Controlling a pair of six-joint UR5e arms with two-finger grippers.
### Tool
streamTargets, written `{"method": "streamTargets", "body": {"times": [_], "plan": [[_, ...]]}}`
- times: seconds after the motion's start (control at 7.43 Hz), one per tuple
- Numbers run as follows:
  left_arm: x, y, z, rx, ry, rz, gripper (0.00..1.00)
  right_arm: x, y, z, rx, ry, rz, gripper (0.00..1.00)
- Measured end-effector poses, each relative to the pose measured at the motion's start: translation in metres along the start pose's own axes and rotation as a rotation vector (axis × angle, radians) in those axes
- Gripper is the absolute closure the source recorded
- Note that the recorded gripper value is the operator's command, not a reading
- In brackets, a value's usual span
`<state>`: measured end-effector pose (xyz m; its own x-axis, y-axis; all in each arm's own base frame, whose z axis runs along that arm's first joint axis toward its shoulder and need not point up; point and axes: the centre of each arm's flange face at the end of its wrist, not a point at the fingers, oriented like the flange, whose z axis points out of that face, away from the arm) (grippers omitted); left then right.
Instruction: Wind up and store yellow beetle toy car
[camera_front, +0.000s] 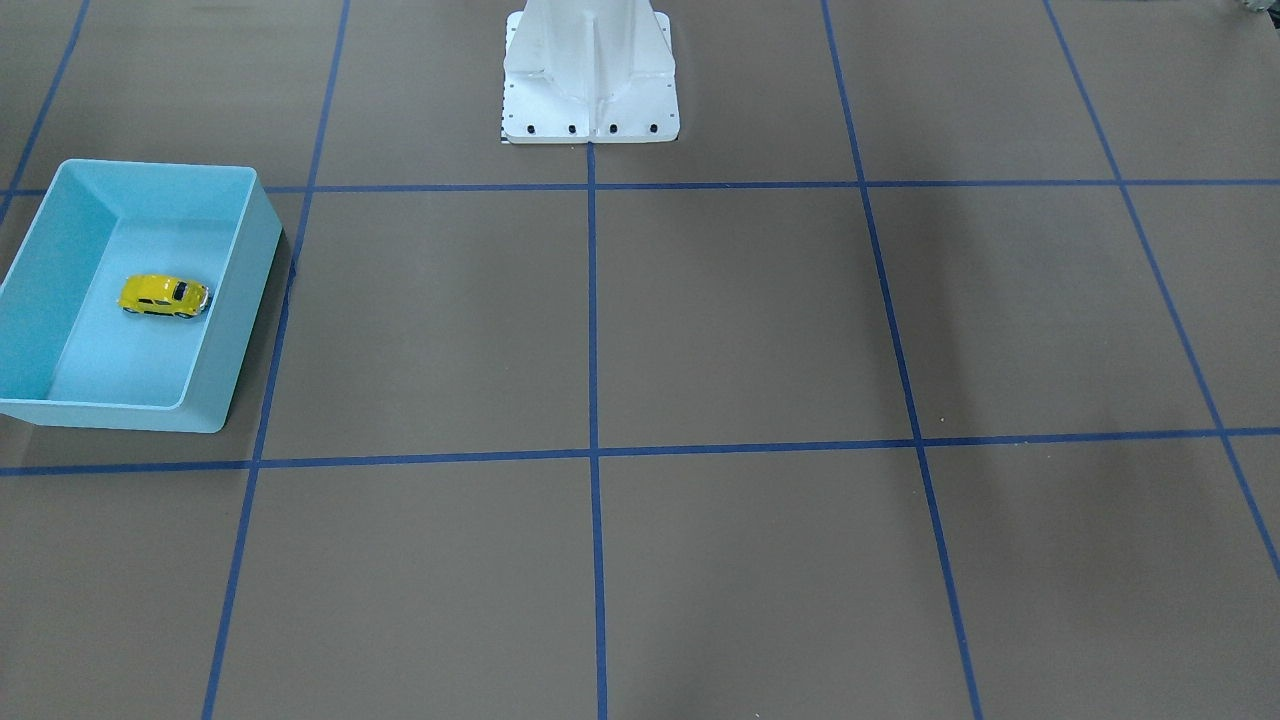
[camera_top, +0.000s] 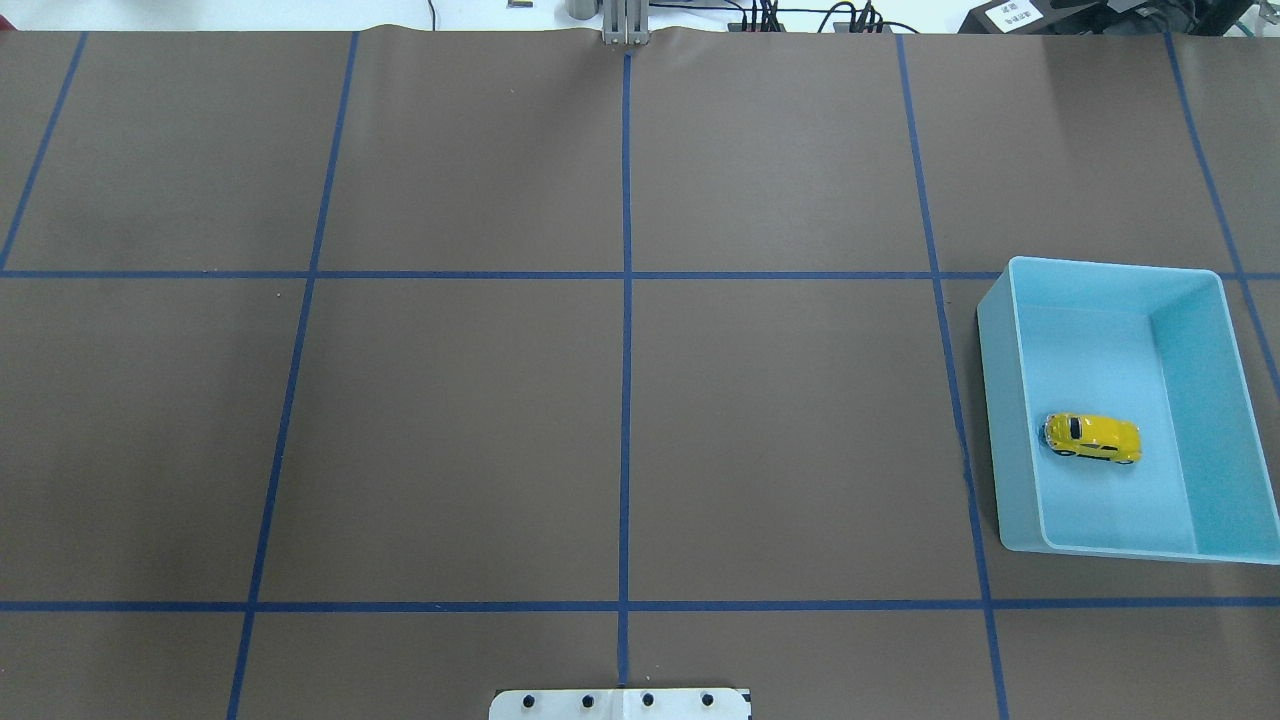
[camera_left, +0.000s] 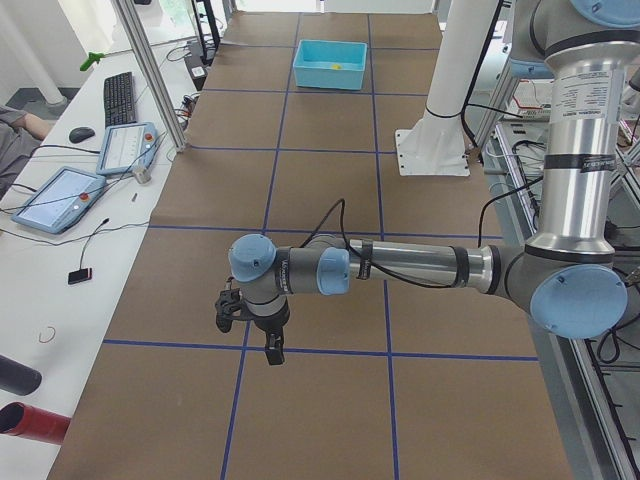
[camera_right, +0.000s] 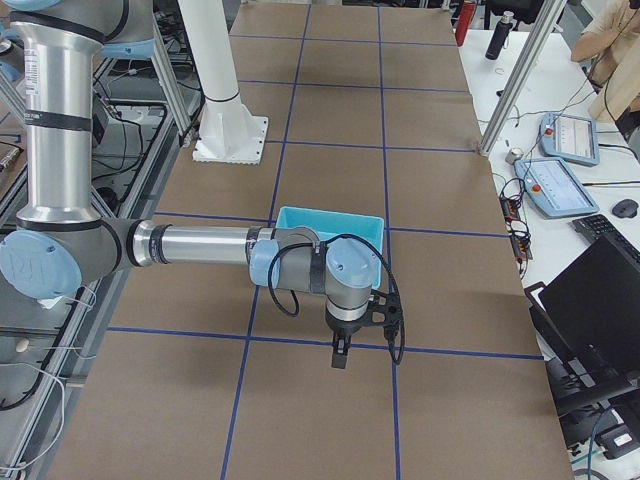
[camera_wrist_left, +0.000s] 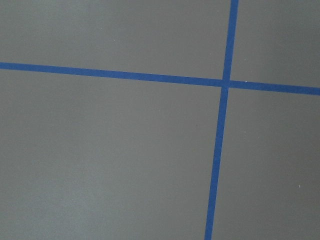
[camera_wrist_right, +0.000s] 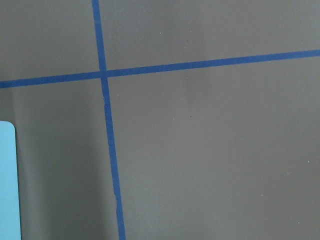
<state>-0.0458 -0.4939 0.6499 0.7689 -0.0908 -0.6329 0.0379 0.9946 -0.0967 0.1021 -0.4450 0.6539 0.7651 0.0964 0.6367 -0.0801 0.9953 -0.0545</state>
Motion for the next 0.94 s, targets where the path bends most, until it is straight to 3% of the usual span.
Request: {"method": "streamTargets", "body": {"times": [0.94], "plan": [[-0.0025,0.0002,0.0029,-0.005,-0.001,-0.005,0.00,-0.0049,-0.0023,-0.0026,0.009,-0.001,-0.015,0.01]]}}
